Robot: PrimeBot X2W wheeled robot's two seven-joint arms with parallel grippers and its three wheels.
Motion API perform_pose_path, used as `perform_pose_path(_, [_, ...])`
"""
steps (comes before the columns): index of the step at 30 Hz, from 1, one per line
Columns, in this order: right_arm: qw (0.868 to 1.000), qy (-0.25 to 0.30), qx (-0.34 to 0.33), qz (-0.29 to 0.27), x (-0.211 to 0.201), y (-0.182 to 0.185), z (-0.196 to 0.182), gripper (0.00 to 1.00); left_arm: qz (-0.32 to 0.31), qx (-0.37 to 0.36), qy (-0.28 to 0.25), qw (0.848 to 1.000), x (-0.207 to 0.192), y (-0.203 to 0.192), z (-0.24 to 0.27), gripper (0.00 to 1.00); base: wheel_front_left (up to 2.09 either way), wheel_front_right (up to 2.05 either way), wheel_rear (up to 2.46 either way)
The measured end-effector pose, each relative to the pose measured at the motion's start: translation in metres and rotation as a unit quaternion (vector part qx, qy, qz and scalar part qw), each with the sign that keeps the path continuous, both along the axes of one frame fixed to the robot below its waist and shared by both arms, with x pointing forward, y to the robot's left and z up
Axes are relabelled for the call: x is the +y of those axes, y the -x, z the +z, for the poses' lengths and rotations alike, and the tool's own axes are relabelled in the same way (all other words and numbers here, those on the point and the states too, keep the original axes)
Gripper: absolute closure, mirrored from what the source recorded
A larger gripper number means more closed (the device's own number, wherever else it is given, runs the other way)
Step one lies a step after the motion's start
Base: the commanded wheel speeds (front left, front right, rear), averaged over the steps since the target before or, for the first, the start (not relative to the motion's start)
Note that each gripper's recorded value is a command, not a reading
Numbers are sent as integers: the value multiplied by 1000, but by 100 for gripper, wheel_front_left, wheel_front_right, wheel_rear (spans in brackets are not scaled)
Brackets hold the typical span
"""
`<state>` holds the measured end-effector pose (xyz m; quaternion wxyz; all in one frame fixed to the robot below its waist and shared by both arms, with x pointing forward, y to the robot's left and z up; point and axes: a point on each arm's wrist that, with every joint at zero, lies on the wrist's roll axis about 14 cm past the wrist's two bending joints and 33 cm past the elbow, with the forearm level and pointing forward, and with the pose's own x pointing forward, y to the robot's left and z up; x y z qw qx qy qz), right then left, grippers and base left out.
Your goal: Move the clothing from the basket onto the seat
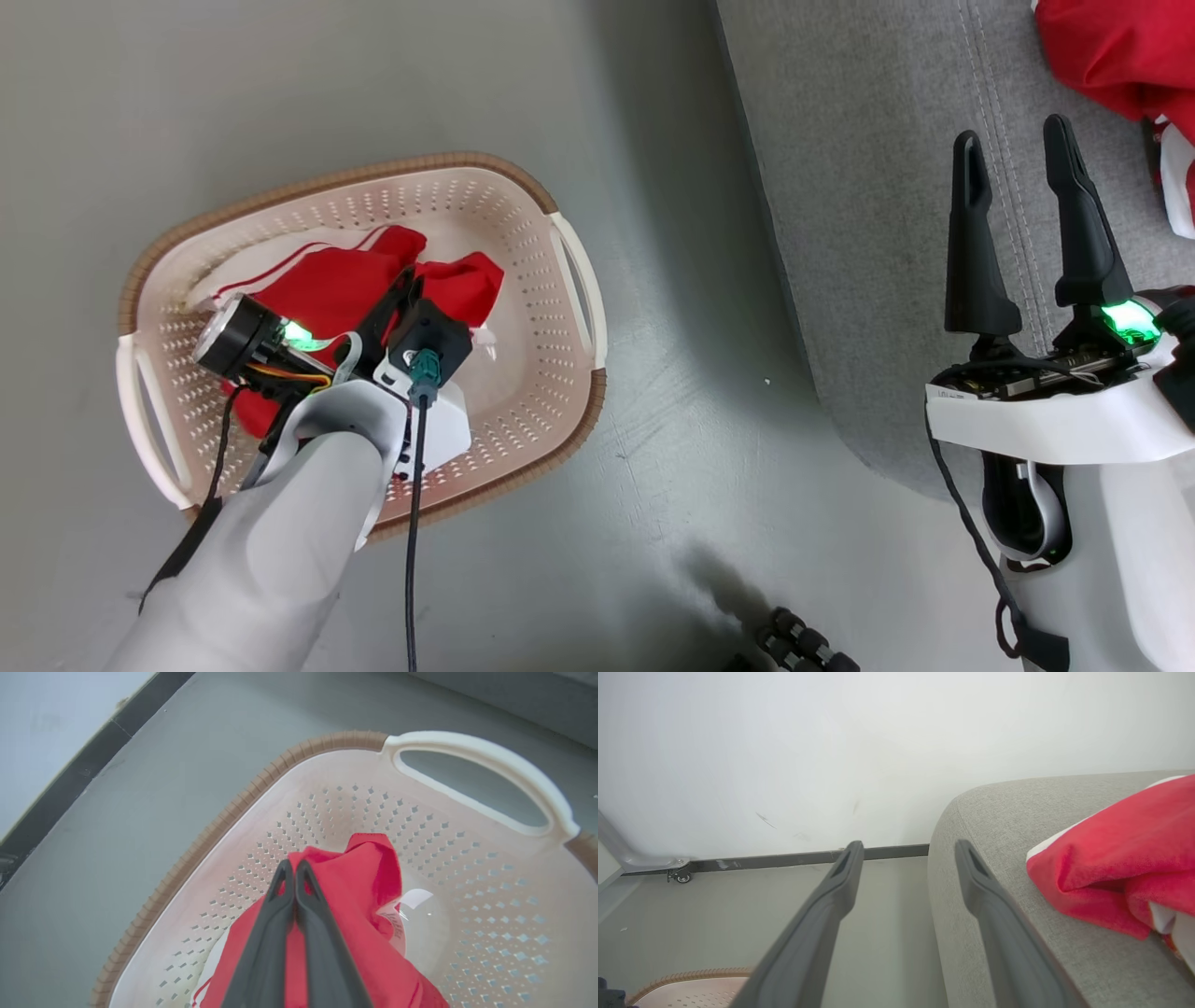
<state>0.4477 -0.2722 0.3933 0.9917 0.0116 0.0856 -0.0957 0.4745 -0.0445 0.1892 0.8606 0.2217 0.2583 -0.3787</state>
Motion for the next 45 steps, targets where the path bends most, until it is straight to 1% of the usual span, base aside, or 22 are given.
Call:
perform_pose_path(6, [1000,1,-12,10,6,-3,9,0,44,-31,37,998,7,-13,27,100,0,0,0])
perform_pose_path(10, [1000,3,-21,18,11,-6,15,0,75,-53,64,994,12,-22,48,100,0,0,0])
perform_pose_path(15, [999,8,-28,29,17,-8,22,0,112,-77,93,986,21,-30,73,100,0,0,0])
perform_pose_path(22, [997,12,-54,47,28,-17,41,0,154,-112,117,975,38,-41,110,100,0,0,0])
perform_pose_path(30, [995,15,-71,72,44,-19,56,0,187,-163,145,958,55,-48,159,100,0,0,0])
perform_pose_path(33, [993,18,-79,82,49,-20,64,0,196,-191,157,949,63,-53,182,100,0,0,0])
perform_pose_path(38, [991,22,-92,97,57,-20,76,0,212,-218,173,937,76,-51,213,100,0,0,0])
perform_pose_path(39, [990,21,-98,102,60,-20,82,0,219,-226,181,932,80,-51,226,100,0,0,0])
perform_pose_path(45, [986,23,-112,117,69,-16,96,0,245,-246,201,916,99,-45,257,100,0,0,0])
